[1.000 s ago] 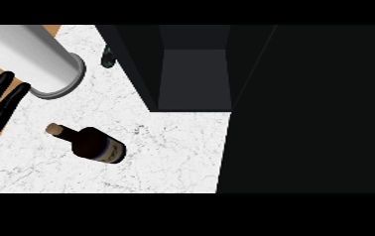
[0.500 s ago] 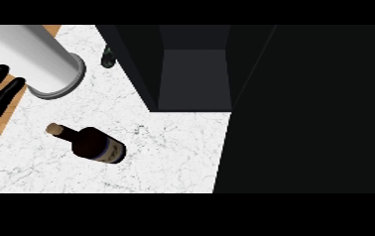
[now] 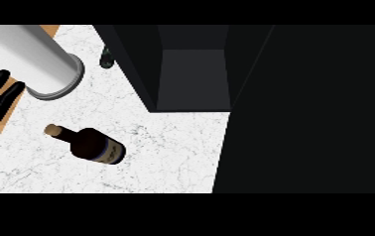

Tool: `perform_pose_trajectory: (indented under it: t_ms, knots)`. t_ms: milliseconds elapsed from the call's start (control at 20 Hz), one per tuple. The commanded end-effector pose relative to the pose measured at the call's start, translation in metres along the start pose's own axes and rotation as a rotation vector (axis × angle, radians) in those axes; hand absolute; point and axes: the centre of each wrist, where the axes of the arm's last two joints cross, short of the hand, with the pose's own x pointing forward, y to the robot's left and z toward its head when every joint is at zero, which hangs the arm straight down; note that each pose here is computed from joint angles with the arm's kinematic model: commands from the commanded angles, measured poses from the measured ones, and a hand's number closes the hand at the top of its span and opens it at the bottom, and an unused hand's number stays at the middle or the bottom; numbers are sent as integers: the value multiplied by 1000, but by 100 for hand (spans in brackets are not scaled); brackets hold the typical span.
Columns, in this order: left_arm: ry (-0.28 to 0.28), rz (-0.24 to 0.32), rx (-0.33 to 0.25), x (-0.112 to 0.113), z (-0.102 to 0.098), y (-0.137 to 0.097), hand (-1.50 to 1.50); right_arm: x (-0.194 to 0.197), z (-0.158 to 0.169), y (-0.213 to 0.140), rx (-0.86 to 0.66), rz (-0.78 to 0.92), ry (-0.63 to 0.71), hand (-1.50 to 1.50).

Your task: Pick up the wine, place it into the cabinet and close the cabinet

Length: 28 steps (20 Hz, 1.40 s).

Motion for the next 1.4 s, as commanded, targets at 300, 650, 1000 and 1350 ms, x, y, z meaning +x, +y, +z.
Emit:
perform_pose_trajectory:
  t_ms: [300,650,1000,1350]
  knots:
    - [27,7,11,-31,-14,16,-150,30,18,5,-39,60,-104,-150]
    - [46,-14,40,-63,-9,18,-150,43,29,1,-35,65,-85,-150]
    - [65,-52,80,-116,4,35,-150,33,24,10,-35,48,-82,-150]
    - [103,-77,104,-128,32,60,-150,40,37,10,-26,58,-70,-150]
